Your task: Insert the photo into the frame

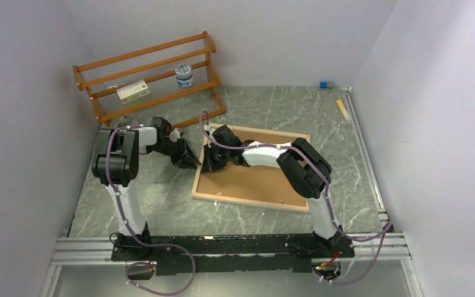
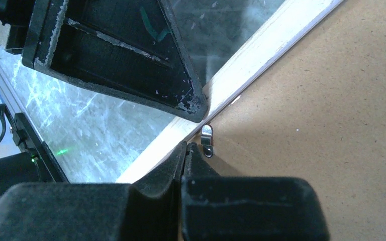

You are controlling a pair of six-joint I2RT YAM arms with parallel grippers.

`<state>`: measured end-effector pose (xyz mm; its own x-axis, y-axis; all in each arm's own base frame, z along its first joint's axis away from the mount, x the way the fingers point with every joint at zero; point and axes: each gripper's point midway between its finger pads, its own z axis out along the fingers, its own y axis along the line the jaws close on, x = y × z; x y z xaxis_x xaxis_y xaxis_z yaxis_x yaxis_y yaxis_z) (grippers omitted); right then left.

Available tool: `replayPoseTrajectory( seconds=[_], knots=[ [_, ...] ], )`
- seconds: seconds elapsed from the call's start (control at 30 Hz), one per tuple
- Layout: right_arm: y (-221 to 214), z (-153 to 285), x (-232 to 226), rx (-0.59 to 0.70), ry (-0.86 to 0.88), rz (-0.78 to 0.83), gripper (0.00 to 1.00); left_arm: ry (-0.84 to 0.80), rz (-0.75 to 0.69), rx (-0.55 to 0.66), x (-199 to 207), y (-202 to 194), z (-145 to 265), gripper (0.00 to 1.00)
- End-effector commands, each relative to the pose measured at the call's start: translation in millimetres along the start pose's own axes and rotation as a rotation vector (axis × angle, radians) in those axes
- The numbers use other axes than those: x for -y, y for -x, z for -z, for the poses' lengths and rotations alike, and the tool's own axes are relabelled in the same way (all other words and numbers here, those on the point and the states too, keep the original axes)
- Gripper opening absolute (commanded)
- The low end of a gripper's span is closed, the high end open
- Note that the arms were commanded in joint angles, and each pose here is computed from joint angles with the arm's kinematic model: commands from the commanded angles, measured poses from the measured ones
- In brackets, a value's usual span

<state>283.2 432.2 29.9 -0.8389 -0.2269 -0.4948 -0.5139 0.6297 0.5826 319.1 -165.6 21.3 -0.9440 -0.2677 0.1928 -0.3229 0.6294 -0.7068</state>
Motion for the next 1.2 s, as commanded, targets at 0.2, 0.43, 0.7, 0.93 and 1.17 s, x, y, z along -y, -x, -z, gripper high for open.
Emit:
replayPoseTrajectory(
  seconds=[0.2, 0.43, 0.7, 0.93, 1.17],
  knots=[
    [18, 19, 6, 0.05, -0.017, 0.009, 0.13, 0.179, -0.002, 0.005, -37, -3, -16, 0.27],
    [49, 41, -3, 0.161, 0.036, -0.023, 0.25, 0.185, 0.008, 0.007, -37, -1, -17, 0.27],
    [33, 17, 10, 0.107, 0.051, -0.061, 0.14, 0.191, 0.011, 0.003, -40, -2, -17, 0.25],
    [22, 3, 8, 0.063, 0.102, -0.079, 0.05, 0.184, 0.012, -0.003, -39, -2, -18, 0.19],
    [1, -11, 13, 0.006, 0.118, -0.094, 0.02, 0.179, 0.012, -0.004, -38, -2, -18, 0.17]
  ],
)
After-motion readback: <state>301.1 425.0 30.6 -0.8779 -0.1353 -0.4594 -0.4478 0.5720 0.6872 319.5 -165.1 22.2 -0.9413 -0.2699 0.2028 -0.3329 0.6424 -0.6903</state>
